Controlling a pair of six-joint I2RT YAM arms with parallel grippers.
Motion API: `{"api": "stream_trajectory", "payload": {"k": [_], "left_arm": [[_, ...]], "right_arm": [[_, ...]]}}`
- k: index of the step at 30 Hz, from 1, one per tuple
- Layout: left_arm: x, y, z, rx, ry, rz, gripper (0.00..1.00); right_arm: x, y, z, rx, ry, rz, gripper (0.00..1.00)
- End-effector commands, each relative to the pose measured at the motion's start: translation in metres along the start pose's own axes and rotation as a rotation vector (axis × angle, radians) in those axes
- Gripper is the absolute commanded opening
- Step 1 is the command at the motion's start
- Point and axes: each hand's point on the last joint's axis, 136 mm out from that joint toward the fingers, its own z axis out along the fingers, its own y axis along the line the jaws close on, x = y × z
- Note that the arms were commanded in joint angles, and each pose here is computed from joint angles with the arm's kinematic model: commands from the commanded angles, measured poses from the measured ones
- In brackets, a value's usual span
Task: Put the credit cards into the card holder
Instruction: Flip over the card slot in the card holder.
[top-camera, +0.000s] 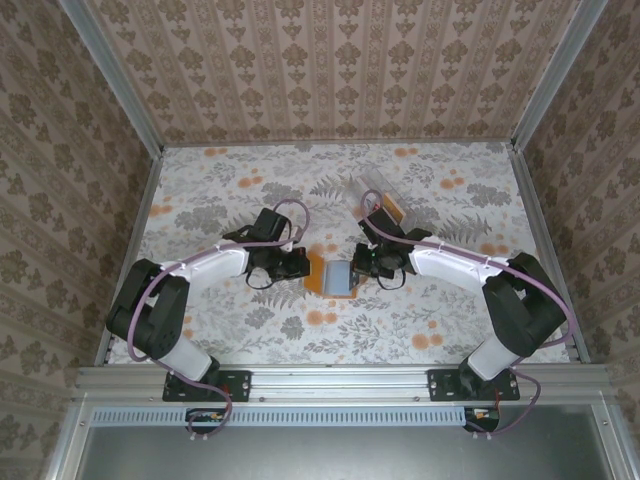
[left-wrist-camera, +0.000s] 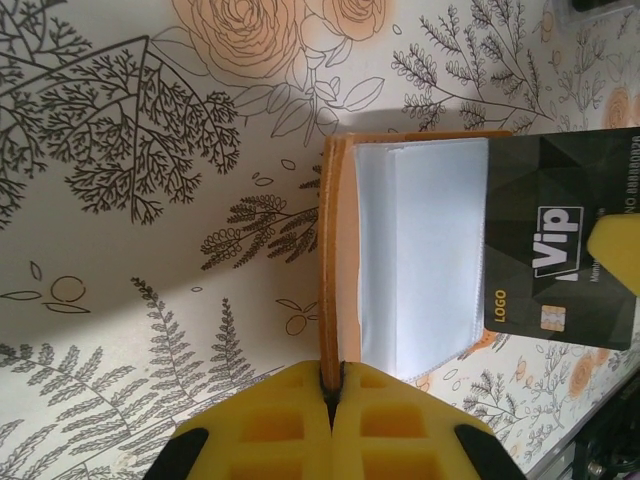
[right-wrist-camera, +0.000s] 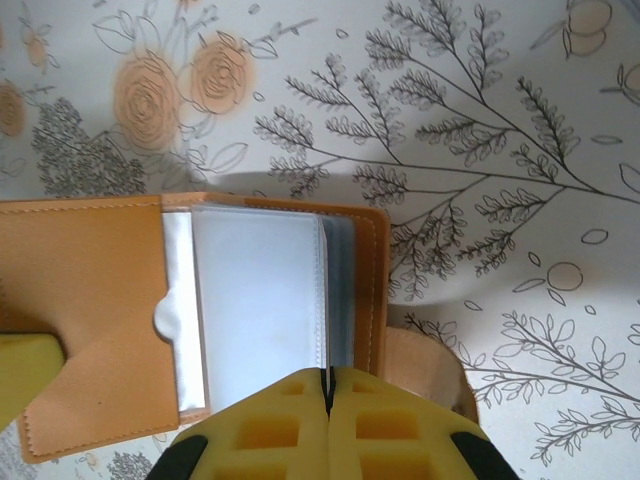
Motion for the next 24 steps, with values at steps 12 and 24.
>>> {"api": "stream_trajectory", "payload": {"k": [12, 24], "left_arm": [[0.007, 0.005, 0.009, -0.024, 0.008, -0.038, 0.0], [0.014, 0.019, 0.022, -0.038, 0.013, -0.095, 0.0]], "right_arm": [[0.004, 0.011, 0.017, -0.045, 0.037, 0.033, 0.0], [0.005, 0.045, 0.024, -0.206, 0.06, 0.031, 0.0]]}}
